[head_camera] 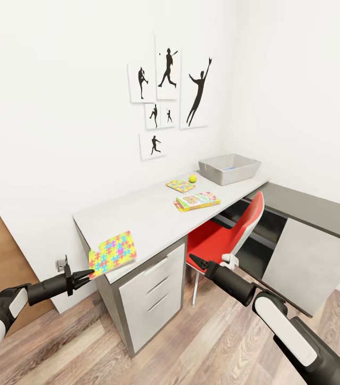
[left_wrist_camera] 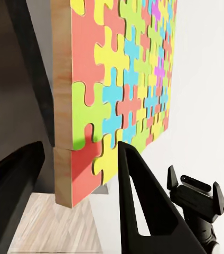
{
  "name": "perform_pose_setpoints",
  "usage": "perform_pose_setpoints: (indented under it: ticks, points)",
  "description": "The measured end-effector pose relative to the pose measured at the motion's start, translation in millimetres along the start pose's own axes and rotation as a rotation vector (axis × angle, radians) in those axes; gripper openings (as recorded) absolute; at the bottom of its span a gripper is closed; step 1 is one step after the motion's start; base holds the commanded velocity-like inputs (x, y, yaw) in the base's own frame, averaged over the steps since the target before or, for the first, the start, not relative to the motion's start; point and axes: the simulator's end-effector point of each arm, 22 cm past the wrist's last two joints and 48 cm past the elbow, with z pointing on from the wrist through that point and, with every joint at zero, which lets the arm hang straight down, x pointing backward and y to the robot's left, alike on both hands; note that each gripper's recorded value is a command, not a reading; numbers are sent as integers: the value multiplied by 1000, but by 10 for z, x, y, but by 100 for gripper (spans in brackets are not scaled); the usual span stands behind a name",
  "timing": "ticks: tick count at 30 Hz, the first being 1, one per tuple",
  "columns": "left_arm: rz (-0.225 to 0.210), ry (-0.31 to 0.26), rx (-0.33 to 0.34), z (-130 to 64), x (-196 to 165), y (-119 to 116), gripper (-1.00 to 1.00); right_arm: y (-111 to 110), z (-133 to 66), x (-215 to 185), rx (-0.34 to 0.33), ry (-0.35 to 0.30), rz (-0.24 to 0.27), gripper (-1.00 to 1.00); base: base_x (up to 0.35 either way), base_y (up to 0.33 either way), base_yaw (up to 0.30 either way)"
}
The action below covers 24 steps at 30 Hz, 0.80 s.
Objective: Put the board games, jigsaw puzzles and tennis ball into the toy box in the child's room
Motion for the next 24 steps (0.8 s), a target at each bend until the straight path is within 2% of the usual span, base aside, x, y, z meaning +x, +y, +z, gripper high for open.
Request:
perform_pose_setpoints:
  ticks: [16,24]
  points:
    - [0,-7,4,-74,-69,-277,-100,197,-30,-179,2,0,0,100,0,0,0]
    - [7,-3,136,-142,-88,-698,-100,298,-46,-261,1,1,0,100,0,0,0]
